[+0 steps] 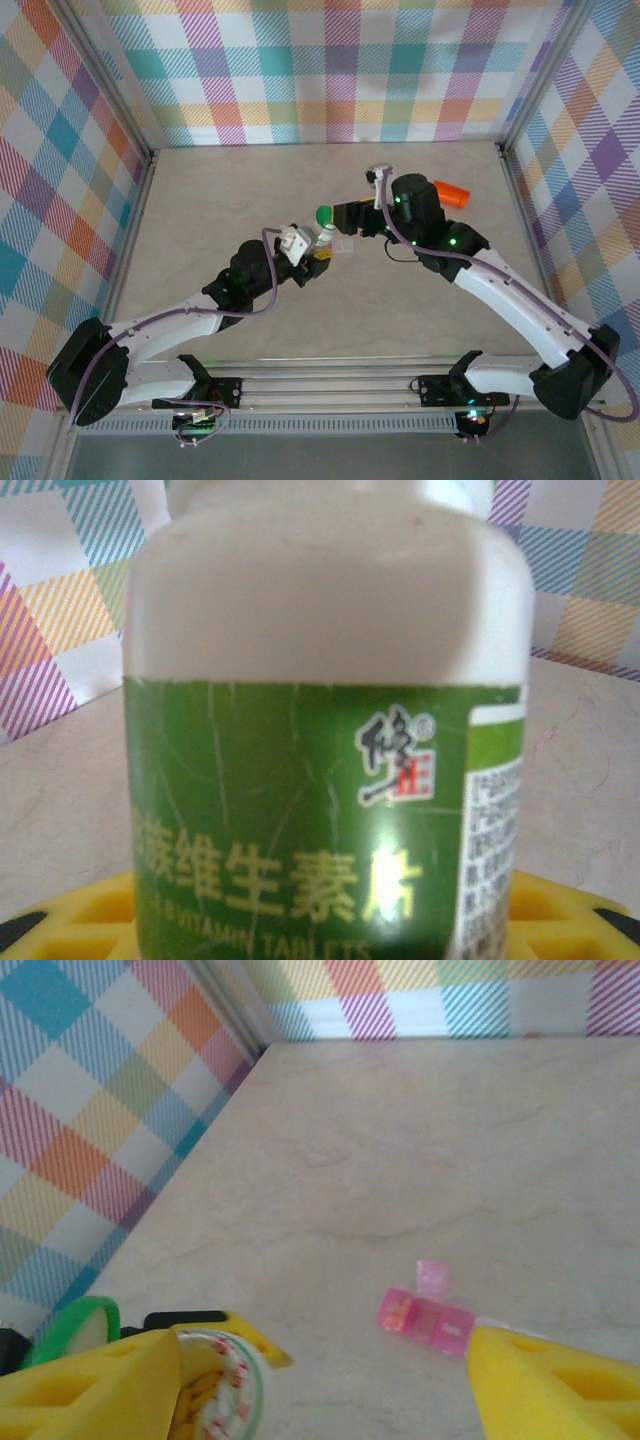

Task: Sort the pills into containers

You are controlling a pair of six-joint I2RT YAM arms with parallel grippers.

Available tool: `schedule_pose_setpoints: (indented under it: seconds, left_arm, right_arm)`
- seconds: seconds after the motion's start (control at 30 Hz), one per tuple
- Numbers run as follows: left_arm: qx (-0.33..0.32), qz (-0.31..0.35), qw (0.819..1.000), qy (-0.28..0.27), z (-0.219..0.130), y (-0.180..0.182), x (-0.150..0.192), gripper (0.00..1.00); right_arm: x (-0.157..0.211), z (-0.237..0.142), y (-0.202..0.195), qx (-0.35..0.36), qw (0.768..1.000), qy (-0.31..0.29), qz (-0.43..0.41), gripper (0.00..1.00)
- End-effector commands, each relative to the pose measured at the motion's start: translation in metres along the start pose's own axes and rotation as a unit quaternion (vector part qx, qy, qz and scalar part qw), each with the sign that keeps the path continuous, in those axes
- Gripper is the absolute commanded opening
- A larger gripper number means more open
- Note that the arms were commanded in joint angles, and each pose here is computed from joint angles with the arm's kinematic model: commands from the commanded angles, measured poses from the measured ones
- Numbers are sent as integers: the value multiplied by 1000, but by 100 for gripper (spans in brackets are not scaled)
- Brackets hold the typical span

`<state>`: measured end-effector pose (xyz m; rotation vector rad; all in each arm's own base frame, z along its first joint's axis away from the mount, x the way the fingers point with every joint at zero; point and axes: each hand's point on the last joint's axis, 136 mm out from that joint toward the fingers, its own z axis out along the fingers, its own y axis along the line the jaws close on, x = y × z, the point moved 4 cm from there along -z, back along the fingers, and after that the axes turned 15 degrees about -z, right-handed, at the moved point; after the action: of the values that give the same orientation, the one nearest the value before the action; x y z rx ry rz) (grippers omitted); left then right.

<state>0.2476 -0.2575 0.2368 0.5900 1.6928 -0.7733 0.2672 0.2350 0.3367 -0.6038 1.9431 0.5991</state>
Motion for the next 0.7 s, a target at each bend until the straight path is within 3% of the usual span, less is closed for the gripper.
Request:
schedule_pose_setpoints:
  seconds: [0.0,0.23,0.67]
  left_arm:
    - [-22,3,1000,-5,-8,4,-4,0]
    - [-68,-13,997,28,-16,15,4,0]
    - [-119,-67,981,135,-4,52,48,0]
  right_arm:
    - [-5,-20,-17,59,997,-36,-21,76]
    - [21,-43,-35,117,987,-91,-64,78]
    - [111,-2,-28,39,992,-38,-111,80]
